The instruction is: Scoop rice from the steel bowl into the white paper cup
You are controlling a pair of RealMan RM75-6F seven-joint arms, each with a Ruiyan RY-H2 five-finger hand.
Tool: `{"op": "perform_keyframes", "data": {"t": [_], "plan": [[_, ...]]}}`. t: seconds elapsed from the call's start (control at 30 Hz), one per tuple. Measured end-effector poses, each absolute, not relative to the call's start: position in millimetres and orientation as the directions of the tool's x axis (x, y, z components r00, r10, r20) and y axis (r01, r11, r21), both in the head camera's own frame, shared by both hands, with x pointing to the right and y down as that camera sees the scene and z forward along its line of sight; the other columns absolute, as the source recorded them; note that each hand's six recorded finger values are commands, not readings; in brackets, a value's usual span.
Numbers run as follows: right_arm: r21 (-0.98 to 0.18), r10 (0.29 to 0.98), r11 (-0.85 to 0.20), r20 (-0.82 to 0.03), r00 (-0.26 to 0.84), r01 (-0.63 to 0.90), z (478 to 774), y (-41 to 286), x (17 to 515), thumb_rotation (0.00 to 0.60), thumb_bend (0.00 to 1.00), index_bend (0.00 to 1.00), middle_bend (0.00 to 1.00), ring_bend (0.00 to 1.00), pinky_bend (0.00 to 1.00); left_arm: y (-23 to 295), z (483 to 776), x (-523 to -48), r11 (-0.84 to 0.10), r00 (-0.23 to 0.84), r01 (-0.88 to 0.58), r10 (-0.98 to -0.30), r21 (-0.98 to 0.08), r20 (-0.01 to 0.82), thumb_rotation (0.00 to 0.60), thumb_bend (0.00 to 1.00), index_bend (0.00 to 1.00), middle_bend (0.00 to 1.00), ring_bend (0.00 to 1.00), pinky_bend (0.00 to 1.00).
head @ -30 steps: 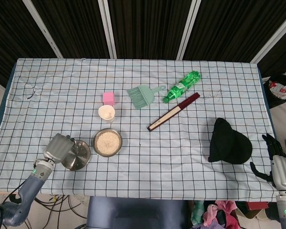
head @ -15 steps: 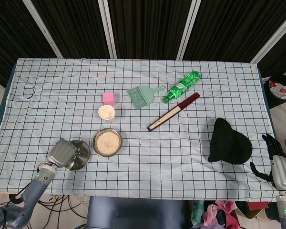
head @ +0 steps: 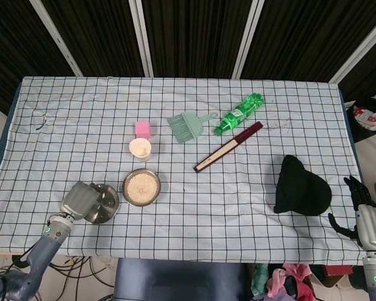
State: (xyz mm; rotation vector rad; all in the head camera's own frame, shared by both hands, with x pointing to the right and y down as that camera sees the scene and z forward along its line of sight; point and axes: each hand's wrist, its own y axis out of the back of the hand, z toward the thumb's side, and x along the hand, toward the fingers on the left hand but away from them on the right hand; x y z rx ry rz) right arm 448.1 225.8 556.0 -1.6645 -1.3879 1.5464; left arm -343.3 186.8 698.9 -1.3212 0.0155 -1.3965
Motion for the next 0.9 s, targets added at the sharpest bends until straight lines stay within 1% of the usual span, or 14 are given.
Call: {"op": "perform_keyframes", "data": {"t": [0.1,0.17,0.23,0.27,0.33,0.37,0.4,0.43,0.47,0.5,0.53,0.6,0.77,0.9], "plan": [[-0.860,0.883,-0.376,-0.446,-0.149,0.346,556.1,225.9,448.2,0.600,0.30,0.08,0.00,0.00,0.21,184.6,693.7,-344.0,-0.351,0.287,0.654,-0.705,-0.670,0.649,0.600,0.26,0.43,0.45,0.98,1.00],[-0.860,0.883,-0.377,-0.446,-0.149,0.344,556.1,225.9,448.2,0.600,0.30,0.08,0.00,0.00,0.21,183.2,688.4,-345.4,-0.360,0.282,0.630,-0.720,-0.689,0.634,0.600,0.25,0.41,0.43,0.93,1.00],[-0.861,0.883,-0.378,-0.446,-0.148,0.340,556.2,225.8,448.5,0.600,0.30,0.08,0.00,0.00,0.21,182.4,681.3,-348.2,-0.370,0.274,0.597,-0.740,-0.712,0.614,0.600,0.22,0.37,0.39,0.84,0.94],[-0.861,0.883,-0.378,-0.446,-0.148,0.339,556.3,225.8,448.5,0.600,0.30,0.08,0.00,0.00,0.21,181.9,675.0,-350.5,-0.372,0.271,0.571,-0.756,-0.732,0.596,0.600,0.21,0.34,0.35,0.75,0.86],[-0.864,0.883,-0.380,-0.445,-0.146,0.331,556.2,225.8,448.7,0.600,0.30,0.08,0.00,0.00,0.21,182.0,663.9,-355.0,-0.374,0.266,0.522,-0.782,-0.766,0.563,0.600,0.18,0.26,0.27,0.52,0.63],[-0.865,0.884,-0.382,-0.445,-0.145,0.326,556.3,225.8,448.7,0.600,0.30,0.08,0.00,0.00,0.21,183.0,656.1,-359.0,-0.377,0.260,0.486,-0.799,-0.789,0.542,0.600,0.17,0.23,0.24,0.44,0.54],[-0.866,0.884,-0.383,-0.444,-0.144,0.322,556.3,225.8,448.8,0.600,0.30,0.08,0.00,0.00,0.21,184.3,650.3,-362.6,-0.380,0.254,0.456,-0.811,-0.805,0.527,0.600,0.15,0.19,0.19,0.34,0.44],[-0.867,0.885,-0.384,-0.444,-0.143,0.317,556.3,225.8,448.8,0.600,0.30,0.08,0.00,0.00,0.21,186.0,644.6,-366.5,-0.384,0.245,0.426,-0.823,-0.819,0.513,0.600,0.13,0.14,0.14,0.22,0.32],[-0.869,0.885,-0.386,-0.443,-0.141,0.311,556.3,225.8,448.9,0.600,0.30,0.08,0.00,0.00,0.21,189.4,637.1,-372.6,-0.391,0.231,0.385,-0.836,-0.836,0.497,0.600,0.12,0.11,0.11,0.15,0.24],[-0.870,0.886,-0.387,-0.442,-0.140,0.305,556.3,225.8,448.8,0.600,0.30,0.08,0.00,0.00,0.21,192.6,631.6,-377.6,-0.397,0.217,0.355,-0.846,-0.847,0.487,0.600,0.11,0.07,0.06,0.07,0.13],[-0.872,0.887,-0.387,-0.441,-0.138,0.301,556.4,225.8,448.5,0.600,0.30,0.08,0.00,0.00,0.21,196.2,626.0,-382.8,-0.402,0.203,0.325,-0.855,-0.856,0.478,0.600,0.10,0.04,0.02,0.02,0.06],[-0.873,0.888,-0.388,-0.440,-0.136,0.296,556.4,226.0,448.3,0.600,0.30,0.08,0.00,0.00,0.21,205.8,613.9,-394.5,-0.413,0.169,0.268,-0.869,-0.870,0.465,0.600,0.09,0.01,0.00,0.00,0.00],[-0.878,0.890,-0.392,-0.437,-0.127,0.276,555.9,227.0,447.6,0.600,0.30,0.08,0.00,0.00,0.21,228.0,589.3,-413.8,-0.402,0.125,0.189,-0.895,-0.896,0.428,0.600,0.09,0.00,0.00,0.00,0.00],[-0.881,0.892,-0.400,-0.438,-0.115,0.252,556.0,228.3,446.8,0.600,0.30,0.08,0.00,0.00,0.21,240.8,579.5,-426.8,-0.375,0.121,0.220,-0.906,-0.901,0.407,0.600,0.09,0.00,0.00,0.00,0.00]]}}
